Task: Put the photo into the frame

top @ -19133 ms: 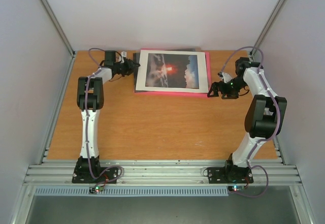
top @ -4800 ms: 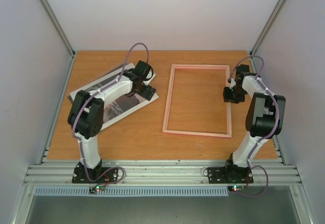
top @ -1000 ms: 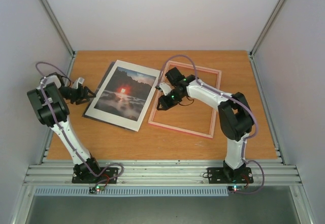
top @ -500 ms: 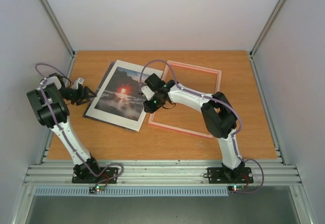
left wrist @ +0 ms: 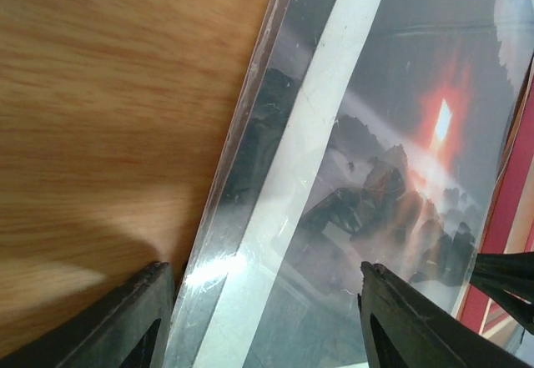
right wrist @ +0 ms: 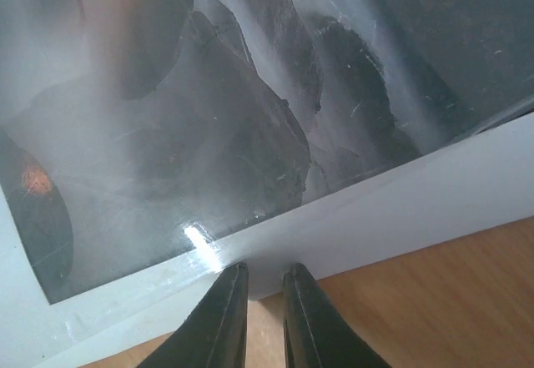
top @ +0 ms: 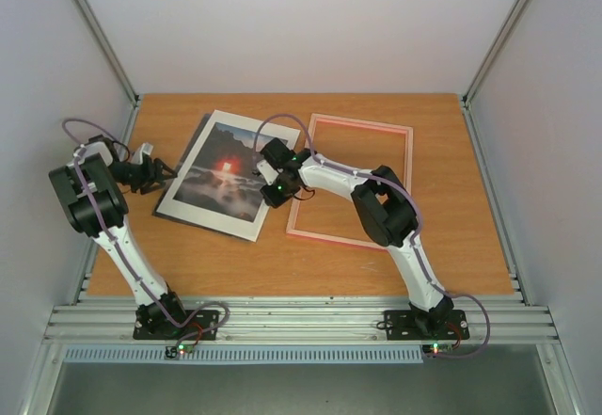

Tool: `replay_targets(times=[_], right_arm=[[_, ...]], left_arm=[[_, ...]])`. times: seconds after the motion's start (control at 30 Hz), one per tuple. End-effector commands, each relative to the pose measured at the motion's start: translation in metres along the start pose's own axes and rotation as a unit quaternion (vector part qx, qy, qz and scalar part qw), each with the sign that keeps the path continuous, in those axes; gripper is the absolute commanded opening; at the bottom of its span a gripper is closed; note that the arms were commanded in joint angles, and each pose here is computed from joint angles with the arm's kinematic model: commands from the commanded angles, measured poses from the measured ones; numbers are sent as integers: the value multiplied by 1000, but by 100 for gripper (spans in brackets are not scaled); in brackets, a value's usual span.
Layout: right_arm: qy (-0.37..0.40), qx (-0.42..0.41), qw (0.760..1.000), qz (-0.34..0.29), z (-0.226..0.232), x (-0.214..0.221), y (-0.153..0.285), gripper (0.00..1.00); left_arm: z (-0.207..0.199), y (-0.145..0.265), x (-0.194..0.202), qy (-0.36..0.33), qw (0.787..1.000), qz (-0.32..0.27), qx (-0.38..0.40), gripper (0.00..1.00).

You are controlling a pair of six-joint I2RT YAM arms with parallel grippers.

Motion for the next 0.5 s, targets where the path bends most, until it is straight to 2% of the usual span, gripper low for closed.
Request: replay_targets(times=[0.0,0.2,0.47], right_arm=[[-5,-4,1000,25,0,4,-32,15],[0,-3,1000,31,0,3,-40,14],[-2,4,999,38,-2,9,-41,14]], left_arm=[[2,-13,-1,9,1000,5,21,60],[-8,-7,-2,-1,1000,-6,31,58],[-35,21,-6,-43,998,-50,20,54]])
Point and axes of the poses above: each gripper's point midway between its finger pads, its own y axis back along the fingers, its own z axis along the line the jaws close on, x = y × z, the point moved 9 cm from there along y, back along the fingers, and after that the axes turned 5 degrees about y, right-handed, at the moved point
